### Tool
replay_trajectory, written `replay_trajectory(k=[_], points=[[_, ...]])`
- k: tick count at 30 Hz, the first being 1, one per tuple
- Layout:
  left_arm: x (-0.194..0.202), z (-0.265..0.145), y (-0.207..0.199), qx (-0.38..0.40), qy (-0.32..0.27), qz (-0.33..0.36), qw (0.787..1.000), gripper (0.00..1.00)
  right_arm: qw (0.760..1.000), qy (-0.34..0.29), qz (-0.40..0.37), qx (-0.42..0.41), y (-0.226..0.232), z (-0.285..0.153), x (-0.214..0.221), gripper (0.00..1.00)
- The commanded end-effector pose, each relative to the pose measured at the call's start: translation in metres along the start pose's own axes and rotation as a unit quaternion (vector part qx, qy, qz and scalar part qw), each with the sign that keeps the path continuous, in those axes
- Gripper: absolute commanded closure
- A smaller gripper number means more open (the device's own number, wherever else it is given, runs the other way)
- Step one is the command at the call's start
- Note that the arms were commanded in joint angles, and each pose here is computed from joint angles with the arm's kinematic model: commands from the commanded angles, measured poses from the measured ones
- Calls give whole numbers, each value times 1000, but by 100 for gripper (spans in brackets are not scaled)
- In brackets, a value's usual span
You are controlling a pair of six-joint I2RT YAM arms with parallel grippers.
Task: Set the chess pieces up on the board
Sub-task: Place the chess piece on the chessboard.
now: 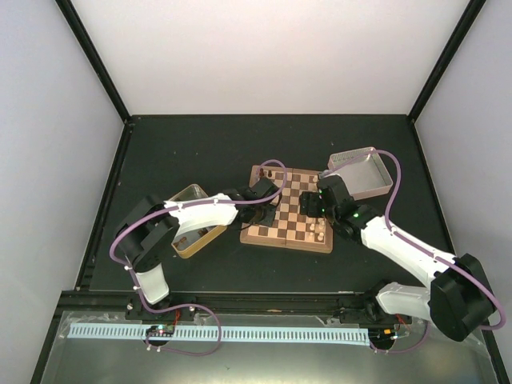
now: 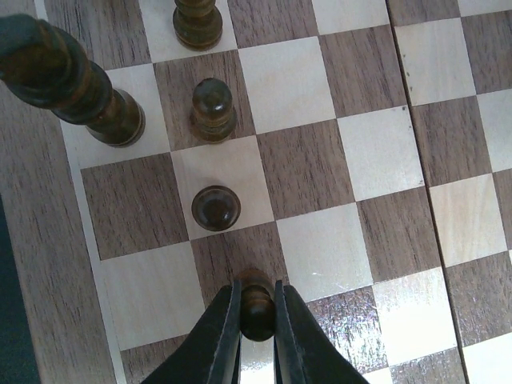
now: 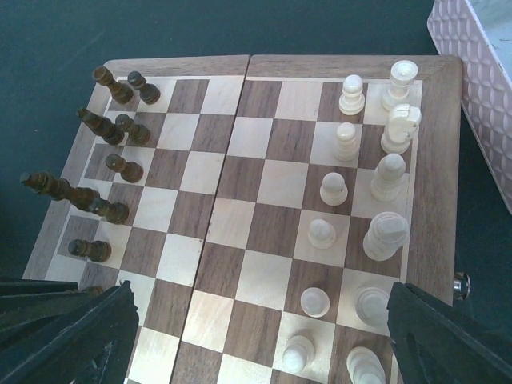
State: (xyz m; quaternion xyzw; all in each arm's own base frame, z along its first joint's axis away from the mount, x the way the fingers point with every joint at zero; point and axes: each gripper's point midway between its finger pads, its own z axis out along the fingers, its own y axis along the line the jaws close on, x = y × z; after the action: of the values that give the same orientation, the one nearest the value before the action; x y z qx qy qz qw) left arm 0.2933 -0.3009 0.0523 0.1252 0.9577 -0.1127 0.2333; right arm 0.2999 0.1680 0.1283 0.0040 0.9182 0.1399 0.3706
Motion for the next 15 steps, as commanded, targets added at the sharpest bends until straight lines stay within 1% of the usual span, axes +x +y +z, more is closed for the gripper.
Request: replay_trajectory(k=[1, 4, 8, 10, 15], points=[[4, 10, 4, -21, 5, 11, 1000, 91, 1000, -1, 11, 1, -1, 1, -4, 14], [5, 10, 3, -19, 7, 12, 1000, 84, 1000, 1, 11, -2, 1, 0, -3, 14], [4, 8, 5, -22, 1, 7, 1000, 68, 1000, 1, 11, -5, 1, -1, -3, 14], [3, 6, 6, -23, -1, 5, 1000, 62, 1000, 0, 11, -8, 2, -2, -3, 14], [-5, -14, 4, -11, -17, -4, 1000, 47, 1000, 0, 14, -21, 5, -7, -4, 14]])
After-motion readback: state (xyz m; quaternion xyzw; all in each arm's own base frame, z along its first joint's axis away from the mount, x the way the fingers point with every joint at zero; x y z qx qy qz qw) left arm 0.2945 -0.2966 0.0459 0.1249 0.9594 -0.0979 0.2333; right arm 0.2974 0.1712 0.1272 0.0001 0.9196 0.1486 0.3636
